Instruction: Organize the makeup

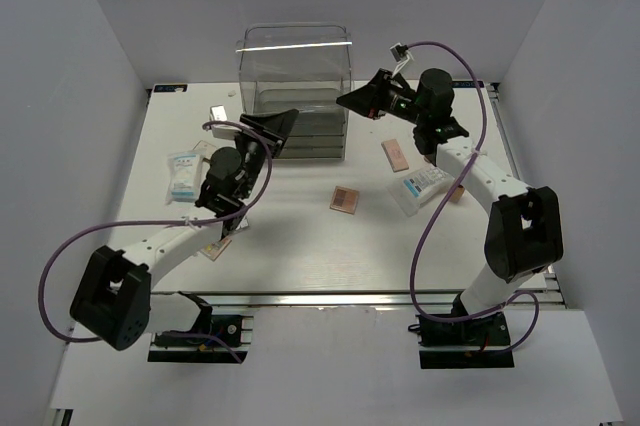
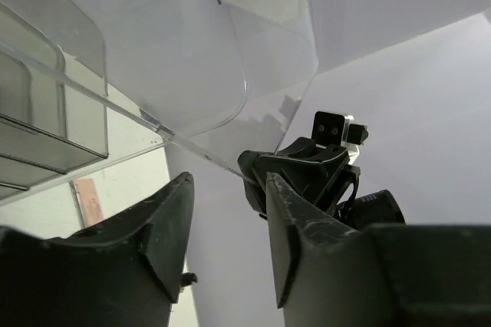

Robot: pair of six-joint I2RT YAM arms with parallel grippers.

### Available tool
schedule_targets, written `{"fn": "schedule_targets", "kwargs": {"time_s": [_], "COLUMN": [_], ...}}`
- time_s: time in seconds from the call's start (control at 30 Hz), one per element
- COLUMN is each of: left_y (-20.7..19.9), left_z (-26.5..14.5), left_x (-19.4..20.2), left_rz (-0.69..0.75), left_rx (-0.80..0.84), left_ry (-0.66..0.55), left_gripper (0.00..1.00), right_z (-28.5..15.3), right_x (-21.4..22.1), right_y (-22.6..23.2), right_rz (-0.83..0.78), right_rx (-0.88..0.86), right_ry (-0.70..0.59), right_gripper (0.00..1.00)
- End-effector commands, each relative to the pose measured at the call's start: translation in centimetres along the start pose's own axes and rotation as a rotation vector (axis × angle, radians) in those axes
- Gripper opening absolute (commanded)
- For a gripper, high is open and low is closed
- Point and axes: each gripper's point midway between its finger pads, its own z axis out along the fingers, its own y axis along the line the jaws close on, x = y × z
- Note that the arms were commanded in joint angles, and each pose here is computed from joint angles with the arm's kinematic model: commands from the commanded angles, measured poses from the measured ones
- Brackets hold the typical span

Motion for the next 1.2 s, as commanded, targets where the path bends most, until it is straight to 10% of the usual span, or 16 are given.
{"fn": "schedule_targets", "kwargs": {"time_s": [0.0, 0.57, 1.17], "left_y": [-0.6, 12.3, 26.2], "left_z": [-1.5, -14.3, -13.0], "left_x": [-1.2, -6.2, -15.2], "left_rz": [0.042, 0.267, 0.420], "left_rx": [-0.025, -0.831, -1.260], "left_ry": [-0.024, -0.073, 0.343], "left_gripper": [0.55, 0.84, 0.94], "right_z": [-0.7, -1.6, -1.5], "right_x": [-3.6, -5.8, -5.4], "right_y": [2.4, 4.1, 3.4], "right_rz": [-0.071, -0.061, -0.054], "right_rx": [-0.056, -0.075, -0.058], "right_ry": [-0.097, -0.143, -0.118], "right_gripper": [0.21, 0.21, 0.21]}}
